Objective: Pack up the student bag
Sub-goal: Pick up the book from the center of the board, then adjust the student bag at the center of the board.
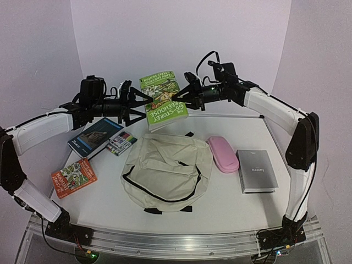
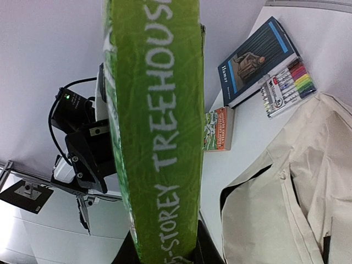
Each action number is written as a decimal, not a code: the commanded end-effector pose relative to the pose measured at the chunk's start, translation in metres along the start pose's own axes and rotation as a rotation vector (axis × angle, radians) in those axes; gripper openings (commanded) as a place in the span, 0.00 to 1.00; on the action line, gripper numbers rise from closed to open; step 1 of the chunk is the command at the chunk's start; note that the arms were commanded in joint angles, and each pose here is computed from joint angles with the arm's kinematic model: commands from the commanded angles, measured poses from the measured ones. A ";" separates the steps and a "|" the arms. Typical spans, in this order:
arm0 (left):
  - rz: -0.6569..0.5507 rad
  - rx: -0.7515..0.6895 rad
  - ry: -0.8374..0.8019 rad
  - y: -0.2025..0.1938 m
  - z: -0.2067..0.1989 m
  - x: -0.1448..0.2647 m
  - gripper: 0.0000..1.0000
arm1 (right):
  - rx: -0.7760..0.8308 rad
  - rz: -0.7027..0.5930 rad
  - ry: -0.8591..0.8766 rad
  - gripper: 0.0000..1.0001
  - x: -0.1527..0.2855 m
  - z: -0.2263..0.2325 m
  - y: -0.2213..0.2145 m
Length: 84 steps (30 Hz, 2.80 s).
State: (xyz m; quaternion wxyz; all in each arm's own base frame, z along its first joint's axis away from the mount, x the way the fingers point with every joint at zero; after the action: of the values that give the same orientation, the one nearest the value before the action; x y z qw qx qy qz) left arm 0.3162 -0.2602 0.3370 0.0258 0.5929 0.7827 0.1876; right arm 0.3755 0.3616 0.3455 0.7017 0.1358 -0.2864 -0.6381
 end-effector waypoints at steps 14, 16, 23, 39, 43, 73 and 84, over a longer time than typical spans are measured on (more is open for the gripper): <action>-0.063 0.026 -0.162 0.000 -0.017 0.017 0.68 | 0.151 -0.040 0.222 0.00 0.014 0.083 0.009; -0.090 0.055 -0.103 0.000 -0.005 0.020 0.85 | 0.173 -0.053 0.236 0.00 0.017 0.093 0.013; -0.042 0.114 -0.068 -0.001 0.011 0.009 1.00 | 0.173 -0.061 0.269 0.00 0.016 0.101 0.014; -0.056 0.053 -0.200 -0.005 -0.022 0.024 0.27 | 0.105 -0.051 0.203 0.00 0.004 0.047 0.006; -0.094 0.076 -0.162 -0.003 -0.019 0.029 0.01 | 0.101 -0.049 0.160 0.36 -0.003 0.030 0.004; 0.020 0.447 0.778 -0.023 0.203 -0.005 0.00 | 0.242 0.554 -0.526 0.75 0.008 -0.177 -0.185; -0.058 0.355 0.756 0.051 0.203 -0.028 0.00 | 0.277 0.494 -0.516 0.75 -0.008 -0.178 -0.154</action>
State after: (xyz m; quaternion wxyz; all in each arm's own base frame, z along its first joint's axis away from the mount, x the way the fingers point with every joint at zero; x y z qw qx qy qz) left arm 0.3997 -0.2362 0.1430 -0.3849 0.4904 0.7509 0.2180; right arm 0.3370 0.2953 0.0904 0.7292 -0.0535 -0.5499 -0.4036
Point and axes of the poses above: each gripper's point midway between its finger pads, its own x axis back along the fingers, its own z axis along the line the jaws close on, y = z × x, the point moved 5 cm from there along x, back along the fingers, and after that the axes turned 8 degrees about x, right-handed, at the moved point
